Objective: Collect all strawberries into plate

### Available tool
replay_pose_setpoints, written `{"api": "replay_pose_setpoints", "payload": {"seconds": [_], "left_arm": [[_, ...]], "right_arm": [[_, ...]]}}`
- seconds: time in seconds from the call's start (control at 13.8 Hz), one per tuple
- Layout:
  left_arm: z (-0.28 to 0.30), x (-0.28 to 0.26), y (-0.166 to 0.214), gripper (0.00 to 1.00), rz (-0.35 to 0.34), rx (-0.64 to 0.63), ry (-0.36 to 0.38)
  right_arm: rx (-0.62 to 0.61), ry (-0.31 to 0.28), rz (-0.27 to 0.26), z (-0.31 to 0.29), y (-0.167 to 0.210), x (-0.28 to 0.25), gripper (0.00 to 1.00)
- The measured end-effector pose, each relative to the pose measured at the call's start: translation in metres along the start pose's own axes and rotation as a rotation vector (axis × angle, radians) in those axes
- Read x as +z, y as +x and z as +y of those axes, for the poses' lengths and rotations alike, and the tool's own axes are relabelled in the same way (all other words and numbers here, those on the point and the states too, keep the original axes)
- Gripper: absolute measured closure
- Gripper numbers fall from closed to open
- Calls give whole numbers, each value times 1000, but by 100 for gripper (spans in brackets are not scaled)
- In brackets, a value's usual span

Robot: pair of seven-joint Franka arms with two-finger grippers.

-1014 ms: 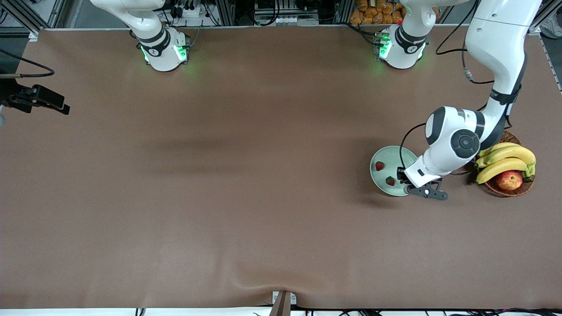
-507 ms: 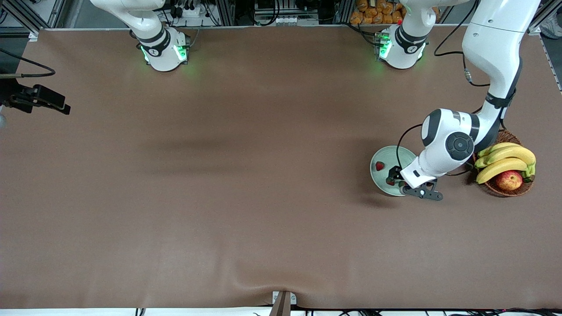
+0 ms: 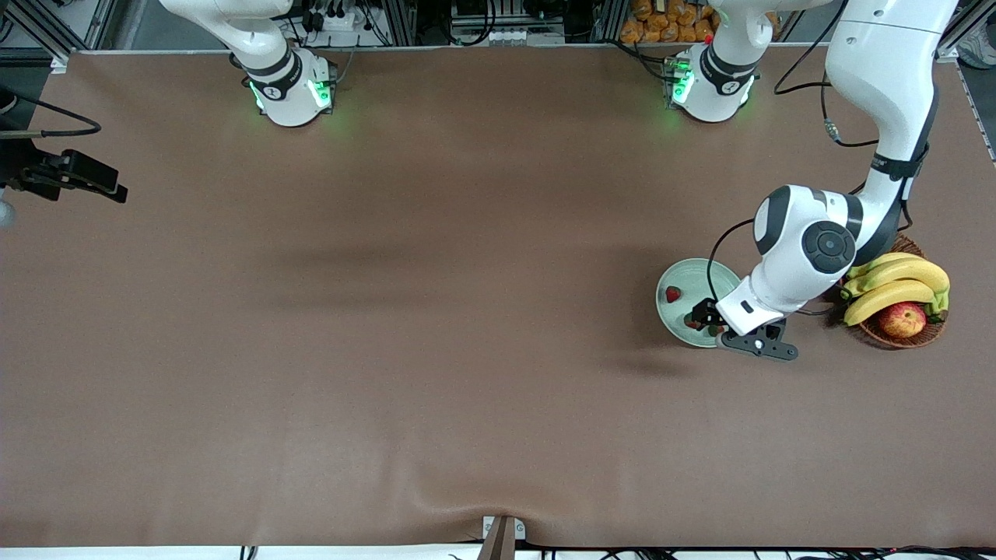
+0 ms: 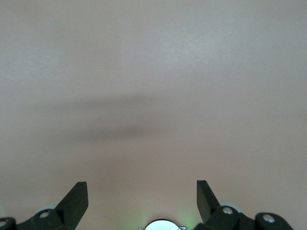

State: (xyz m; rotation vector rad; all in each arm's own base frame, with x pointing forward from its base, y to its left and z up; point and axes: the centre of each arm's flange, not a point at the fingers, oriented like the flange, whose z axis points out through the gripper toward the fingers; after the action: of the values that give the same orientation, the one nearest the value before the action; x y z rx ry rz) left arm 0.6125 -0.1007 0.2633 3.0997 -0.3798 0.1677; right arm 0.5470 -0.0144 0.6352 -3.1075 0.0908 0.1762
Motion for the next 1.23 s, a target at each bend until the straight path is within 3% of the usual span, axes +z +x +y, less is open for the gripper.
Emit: {"api": "replay_pose_setpoints", "payload": {"seconds": [0.29, 0.58, 1.23], "left_arm": [[-6, -25, 18, 0, 12, -6, 9], [-15, -85, 47, 0, 3, -17, 28], [-64, -235, 9, 0, -20, -22, 60]], "right_arm": [[0, 0, 0, 0, 0, 0, 0], [0, 0, 0, 0, 0, 0, 0], [0, 0, 1, 0, 0, 0, 0]]}}
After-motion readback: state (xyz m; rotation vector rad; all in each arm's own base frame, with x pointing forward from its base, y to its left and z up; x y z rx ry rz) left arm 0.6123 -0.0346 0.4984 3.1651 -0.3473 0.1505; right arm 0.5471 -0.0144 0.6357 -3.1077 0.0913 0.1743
